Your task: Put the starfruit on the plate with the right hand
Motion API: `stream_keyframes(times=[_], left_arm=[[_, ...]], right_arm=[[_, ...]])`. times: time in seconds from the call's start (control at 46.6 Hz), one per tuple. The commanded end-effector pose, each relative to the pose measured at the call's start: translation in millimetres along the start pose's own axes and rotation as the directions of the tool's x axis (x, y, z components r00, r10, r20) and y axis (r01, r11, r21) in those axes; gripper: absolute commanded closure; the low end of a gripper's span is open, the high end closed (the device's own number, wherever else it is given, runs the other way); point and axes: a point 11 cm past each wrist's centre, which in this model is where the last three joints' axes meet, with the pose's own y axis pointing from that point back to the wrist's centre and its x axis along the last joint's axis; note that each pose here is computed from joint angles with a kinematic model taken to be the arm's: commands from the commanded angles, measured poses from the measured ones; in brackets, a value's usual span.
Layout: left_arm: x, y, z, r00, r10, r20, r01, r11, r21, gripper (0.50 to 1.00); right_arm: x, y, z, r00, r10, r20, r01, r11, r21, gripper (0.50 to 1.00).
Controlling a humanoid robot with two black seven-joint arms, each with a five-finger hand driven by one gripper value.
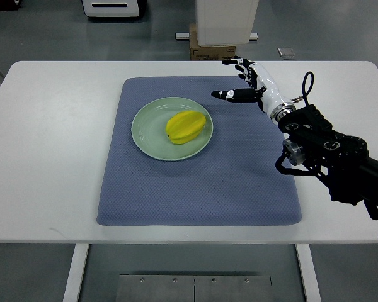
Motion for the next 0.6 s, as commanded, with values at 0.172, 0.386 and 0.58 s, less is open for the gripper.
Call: stream_keyframes(times=[0.172,0.386,0.58], left_arm=[[0.1,0.0,-0.5,1.000,0.000,0.000,0.000,1.000,0.001,0.500],[0.1,0.0,0.4,1.000,0.000,0.000,0.000,1.000,-0.001,0.500],[0.1,0.0,-0.5,1.000,0.000,0.000,0.000,1.000,0.001,0.500]], right_arm=[[27.7,8.4,14.1,0.980,0.110,0.167,-0.105,0.994,-0.041,0.500],[53.7,16.3,20.0,0.924,0.166,0.345,-0.162,0.986,-0.040,0.500],[79.3,30.0,40.4,0.845,0.214,0.491,-0.219,0.975,-0.050,0.500]])
